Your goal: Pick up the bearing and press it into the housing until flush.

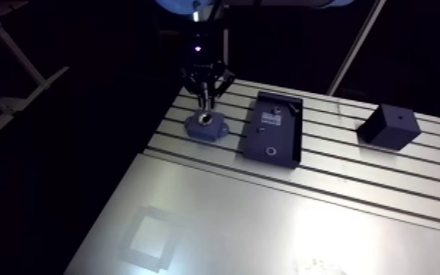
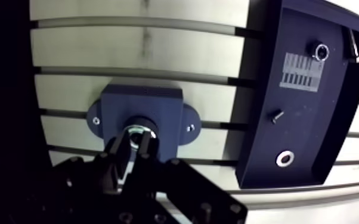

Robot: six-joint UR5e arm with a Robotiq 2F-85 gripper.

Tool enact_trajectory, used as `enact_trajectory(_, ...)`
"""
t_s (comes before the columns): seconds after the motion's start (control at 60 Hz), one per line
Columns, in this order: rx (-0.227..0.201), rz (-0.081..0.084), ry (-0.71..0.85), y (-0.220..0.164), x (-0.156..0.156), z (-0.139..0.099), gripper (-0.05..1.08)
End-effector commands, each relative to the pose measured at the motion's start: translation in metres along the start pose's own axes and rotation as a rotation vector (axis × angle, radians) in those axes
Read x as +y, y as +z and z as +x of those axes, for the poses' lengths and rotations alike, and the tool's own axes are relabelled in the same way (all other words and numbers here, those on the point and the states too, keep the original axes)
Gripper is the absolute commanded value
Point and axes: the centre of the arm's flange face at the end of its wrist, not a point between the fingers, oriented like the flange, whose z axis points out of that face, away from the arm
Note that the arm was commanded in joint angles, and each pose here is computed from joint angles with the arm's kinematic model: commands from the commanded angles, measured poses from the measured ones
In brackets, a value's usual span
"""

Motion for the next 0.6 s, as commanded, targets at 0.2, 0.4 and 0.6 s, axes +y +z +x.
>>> enact_trajectory(0.2,-0.006,0.0,-0.001,0.006,-0.001,0.0,1.05)
enact_trajectory(0.4,-0.018,-0.004,-0.006,0.015,-0.001,-0.001,1.05)
enact_trajectory(0.6,-0.017,-0.001,-0.007,0.015,-0.002,-0.001,1.05)
